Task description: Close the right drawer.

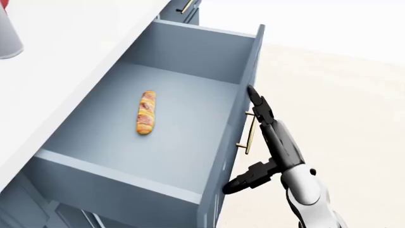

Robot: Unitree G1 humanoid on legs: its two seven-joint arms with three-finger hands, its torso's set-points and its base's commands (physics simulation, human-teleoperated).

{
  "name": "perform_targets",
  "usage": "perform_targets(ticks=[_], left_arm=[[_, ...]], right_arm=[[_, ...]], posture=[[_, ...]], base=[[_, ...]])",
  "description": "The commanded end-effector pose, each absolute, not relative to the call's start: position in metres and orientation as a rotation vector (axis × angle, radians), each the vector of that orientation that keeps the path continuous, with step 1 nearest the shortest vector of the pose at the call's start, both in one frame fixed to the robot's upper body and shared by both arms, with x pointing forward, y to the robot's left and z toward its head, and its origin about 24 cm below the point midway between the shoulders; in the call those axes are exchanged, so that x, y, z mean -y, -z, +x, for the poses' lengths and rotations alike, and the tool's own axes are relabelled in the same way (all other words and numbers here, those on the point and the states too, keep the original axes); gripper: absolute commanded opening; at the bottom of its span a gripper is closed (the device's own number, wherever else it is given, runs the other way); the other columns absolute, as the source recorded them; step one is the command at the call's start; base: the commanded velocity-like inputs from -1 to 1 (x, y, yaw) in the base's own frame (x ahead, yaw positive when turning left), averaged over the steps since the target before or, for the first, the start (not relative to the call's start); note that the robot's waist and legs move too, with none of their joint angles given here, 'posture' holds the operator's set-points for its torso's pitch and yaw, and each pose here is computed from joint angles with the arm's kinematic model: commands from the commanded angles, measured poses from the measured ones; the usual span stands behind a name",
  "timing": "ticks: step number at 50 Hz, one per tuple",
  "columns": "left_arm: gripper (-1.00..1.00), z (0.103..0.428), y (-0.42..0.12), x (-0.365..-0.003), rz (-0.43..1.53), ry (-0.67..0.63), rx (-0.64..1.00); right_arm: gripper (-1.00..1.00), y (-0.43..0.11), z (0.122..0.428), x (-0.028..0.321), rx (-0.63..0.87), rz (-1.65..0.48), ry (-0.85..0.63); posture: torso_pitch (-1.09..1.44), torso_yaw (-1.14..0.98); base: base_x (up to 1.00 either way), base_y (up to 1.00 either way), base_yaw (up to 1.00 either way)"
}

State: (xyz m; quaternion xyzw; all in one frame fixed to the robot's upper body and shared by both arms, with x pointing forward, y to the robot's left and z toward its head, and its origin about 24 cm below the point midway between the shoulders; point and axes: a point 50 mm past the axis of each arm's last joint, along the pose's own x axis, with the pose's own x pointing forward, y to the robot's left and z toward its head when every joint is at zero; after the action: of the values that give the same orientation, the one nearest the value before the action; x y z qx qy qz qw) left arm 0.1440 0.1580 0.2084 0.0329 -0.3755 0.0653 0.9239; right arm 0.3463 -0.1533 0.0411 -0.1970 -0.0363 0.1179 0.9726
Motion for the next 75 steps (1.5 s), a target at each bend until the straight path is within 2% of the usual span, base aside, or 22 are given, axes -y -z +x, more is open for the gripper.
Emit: perform_targets(ticks=[1, 75], left_arm=[[1.00, 0.138, -0.216, -0.157, 0.066, -0.132, 0.833], [1.00, 0.138, -0.217, -0.158, 0.064, -0.134, 0.831]], right_arm=[[1.00, -0.075, 0.354, 0.130, 0.255, -0.437, -0.344], [1.00, -0.073, 0.360, 0.063, 0.224, -0.484, -0.596]], posture=[[0.00, 0.00], [0.00, 0.00]], base=[[0.00, 0.00, 0.00], [0.00, 0.00, 0.00]])
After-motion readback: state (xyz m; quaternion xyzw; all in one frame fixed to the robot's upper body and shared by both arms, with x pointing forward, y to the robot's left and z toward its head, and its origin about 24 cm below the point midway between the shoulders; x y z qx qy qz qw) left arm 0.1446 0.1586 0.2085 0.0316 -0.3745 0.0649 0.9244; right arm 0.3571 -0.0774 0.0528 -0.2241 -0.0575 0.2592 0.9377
